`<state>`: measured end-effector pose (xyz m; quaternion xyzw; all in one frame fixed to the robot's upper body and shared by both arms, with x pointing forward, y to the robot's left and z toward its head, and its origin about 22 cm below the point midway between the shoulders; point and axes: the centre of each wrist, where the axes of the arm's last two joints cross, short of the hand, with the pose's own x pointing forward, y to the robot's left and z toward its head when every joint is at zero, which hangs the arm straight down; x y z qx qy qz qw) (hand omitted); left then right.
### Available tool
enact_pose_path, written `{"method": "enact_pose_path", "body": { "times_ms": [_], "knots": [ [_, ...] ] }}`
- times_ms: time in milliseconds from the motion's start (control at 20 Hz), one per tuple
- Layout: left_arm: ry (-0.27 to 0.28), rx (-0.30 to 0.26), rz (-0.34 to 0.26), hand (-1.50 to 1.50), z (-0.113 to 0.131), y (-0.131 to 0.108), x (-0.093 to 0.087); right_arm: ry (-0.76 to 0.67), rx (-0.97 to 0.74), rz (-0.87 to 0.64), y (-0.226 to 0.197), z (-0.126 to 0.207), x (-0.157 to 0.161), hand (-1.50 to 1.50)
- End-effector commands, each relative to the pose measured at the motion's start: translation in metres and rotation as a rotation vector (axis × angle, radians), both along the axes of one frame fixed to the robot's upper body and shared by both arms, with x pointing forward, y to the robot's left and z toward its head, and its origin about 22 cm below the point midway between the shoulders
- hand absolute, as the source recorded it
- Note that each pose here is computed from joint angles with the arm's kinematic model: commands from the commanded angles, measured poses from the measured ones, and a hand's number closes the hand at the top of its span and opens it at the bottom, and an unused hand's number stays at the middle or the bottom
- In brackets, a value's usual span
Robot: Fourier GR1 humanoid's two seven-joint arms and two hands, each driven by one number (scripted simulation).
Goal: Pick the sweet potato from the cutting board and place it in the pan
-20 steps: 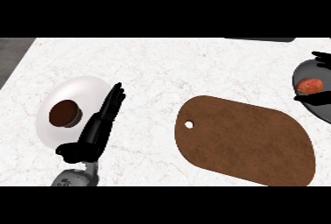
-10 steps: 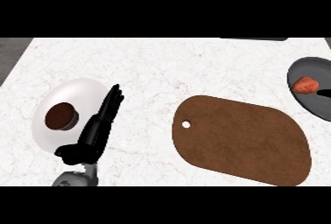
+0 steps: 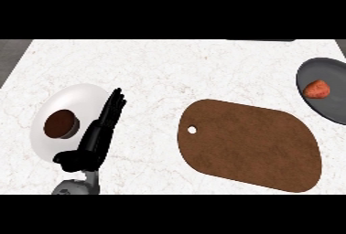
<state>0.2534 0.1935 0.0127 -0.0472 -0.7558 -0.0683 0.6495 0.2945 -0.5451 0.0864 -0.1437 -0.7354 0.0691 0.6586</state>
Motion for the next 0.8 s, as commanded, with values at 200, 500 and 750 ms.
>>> {"method": "enact_pose_path", "body": {
  "times_ms": [200, 500, 750],
  "knots": [
    [0.003, 0.003, 0.009, 0.00, -0.010, 0.006, -0.007, -0.067, 0.061, 0.177, -0.018, -0.012, -0.032, -1.50],
    [0.003, 0.013, 0.019, 0.00, -0.002, 0.014, -0.005, -0.052, 0.015, 0.172, -0.028, -0.010, -0.047, -1.50],
    [-0.012, 0.008, 0.010, 0.00, -0.006, 0.007, -0.001, -0.048, -0.022, 0.174, -0.029, -0.017, -0.054, -1.50]
  ]
}}
